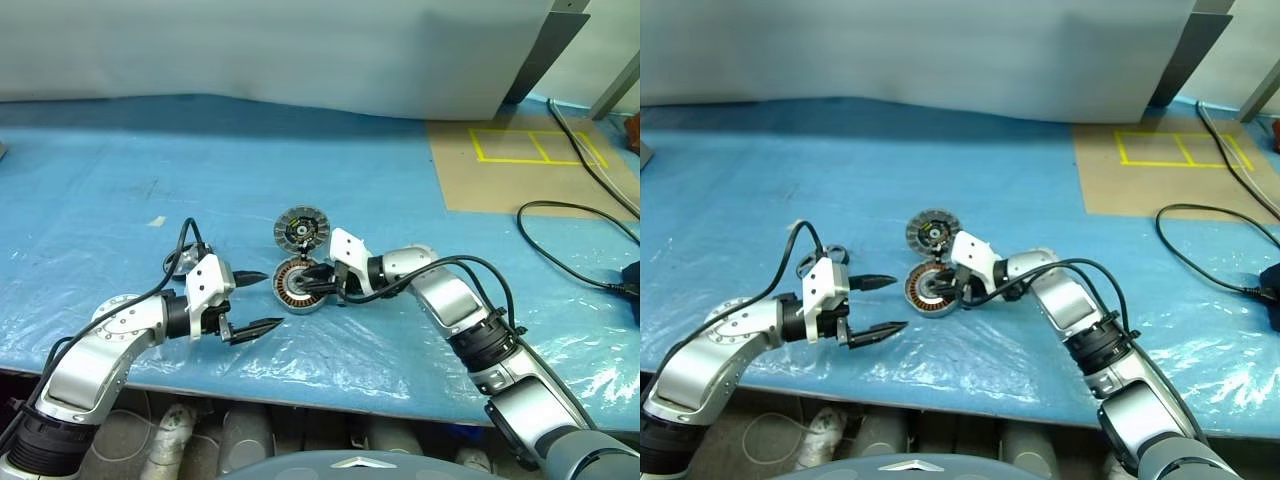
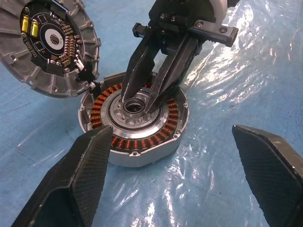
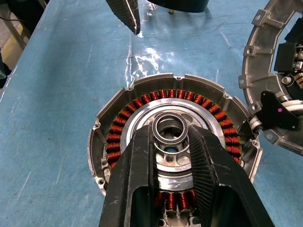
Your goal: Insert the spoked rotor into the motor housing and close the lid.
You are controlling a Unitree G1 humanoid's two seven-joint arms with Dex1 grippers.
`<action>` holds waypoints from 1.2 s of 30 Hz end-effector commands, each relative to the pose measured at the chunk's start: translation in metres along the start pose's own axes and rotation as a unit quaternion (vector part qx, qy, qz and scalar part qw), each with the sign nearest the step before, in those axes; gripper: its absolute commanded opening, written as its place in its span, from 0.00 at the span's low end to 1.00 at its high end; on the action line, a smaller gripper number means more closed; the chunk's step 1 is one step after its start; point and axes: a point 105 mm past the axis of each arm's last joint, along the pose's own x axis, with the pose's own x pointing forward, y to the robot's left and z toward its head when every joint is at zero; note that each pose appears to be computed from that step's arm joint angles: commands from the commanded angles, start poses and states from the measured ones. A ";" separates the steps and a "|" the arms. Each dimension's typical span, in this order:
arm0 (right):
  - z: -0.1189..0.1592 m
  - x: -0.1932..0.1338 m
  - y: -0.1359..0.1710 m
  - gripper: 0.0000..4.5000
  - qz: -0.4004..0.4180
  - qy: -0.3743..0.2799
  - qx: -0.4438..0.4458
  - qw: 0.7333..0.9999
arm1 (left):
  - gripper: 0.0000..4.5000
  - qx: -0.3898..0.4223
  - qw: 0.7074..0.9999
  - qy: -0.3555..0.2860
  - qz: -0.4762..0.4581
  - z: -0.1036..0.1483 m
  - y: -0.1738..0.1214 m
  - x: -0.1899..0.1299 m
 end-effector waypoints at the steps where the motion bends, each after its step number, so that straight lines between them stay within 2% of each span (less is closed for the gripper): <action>1: 0.006 0.000 -0.001 0.15 -0.001 -0.004 -0.015 1.000 | 0.95 0.010 1.000 -0.002 -0.002 -0.004 -0.001 -0.002; 13: 0.002 -0.002 -0.001 0.15 -0.001 0.004 -0.017 1.000 | 0.95 0.008 1.000 -0.002 0.000 -0.022 0.004 -0.008; 31: 0.001 -0.004 -0.004 0.15 -0.012 0.004 -0.018 1.000 | 0.95 0.011 1.000 -0.006 -0.002 -0.026 0.004 -0.006; 32: 0.000 -0.003 -0.005 0.31 -0.016 0.006 -0.020 1.000 | 0.95 0.011 1.000 -0.006 -0.002 -0.026 0.004 -0.006; 35: -0.002 -0.004 -0.004 0.53 -0.020 0.009 -0.017 1.000 | 0.95 0.011 1.000 -0.006 -0.002 -0.025 0.004 -0.005; 36: -0.002 -0.004 -0.004 0.53 -0.020 0.009 -0.015 1.000 | 0.95 0.011 1.000 -0.007 -0.002 -0.025 0.004 -0.005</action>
